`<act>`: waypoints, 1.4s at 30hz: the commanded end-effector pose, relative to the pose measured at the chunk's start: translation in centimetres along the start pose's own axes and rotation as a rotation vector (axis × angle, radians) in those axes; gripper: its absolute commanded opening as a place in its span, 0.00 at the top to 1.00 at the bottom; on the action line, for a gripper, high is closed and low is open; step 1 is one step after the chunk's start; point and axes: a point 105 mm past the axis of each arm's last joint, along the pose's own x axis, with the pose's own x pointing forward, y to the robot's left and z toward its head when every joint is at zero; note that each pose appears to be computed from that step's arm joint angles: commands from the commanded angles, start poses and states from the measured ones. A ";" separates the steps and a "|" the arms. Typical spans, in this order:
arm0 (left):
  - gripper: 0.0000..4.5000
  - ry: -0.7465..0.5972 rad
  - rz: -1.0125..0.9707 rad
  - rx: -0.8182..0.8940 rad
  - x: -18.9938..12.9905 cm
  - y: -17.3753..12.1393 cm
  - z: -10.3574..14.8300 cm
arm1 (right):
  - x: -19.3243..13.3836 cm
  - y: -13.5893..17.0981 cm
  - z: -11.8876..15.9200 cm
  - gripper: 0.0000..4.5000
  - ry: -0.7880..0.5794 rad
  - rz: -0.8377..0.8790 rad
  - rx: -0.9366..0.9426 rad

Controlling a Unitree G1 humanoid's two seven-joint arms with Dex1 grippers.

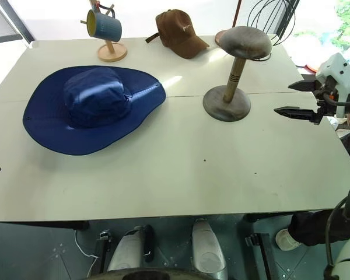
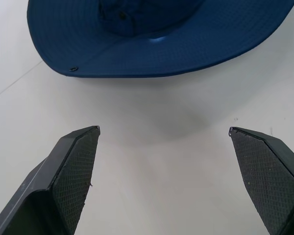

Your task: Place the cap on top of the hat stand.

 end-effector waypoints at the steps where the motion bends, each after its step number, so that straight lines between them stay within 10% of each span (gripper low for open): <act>1: 0.02 -0.032 0.031 0.034 -0.5 0.5 1.1 | -0.7 -0.4 0.9 0.00 -0.031 -0.026 -0.040; 18: 0.02 -0.050 -0.025 0.071 0.4 0.4 2.6 | -1.0 -0.9 1.4 0.00 -0.065 -0.046 -0.021; 28: 0.02 -0.073 -0.254 0.335 3.5 -3.9 7.0 | -1.0 1.7 4.1 0.00 -0.080 0.108 -0.111; 42: 0.02 -0.072 -0.472 0.735 10.8 -9.2 6.1 | -0.8 8.1 7.7 0.00 -0.103 0.292 -0.196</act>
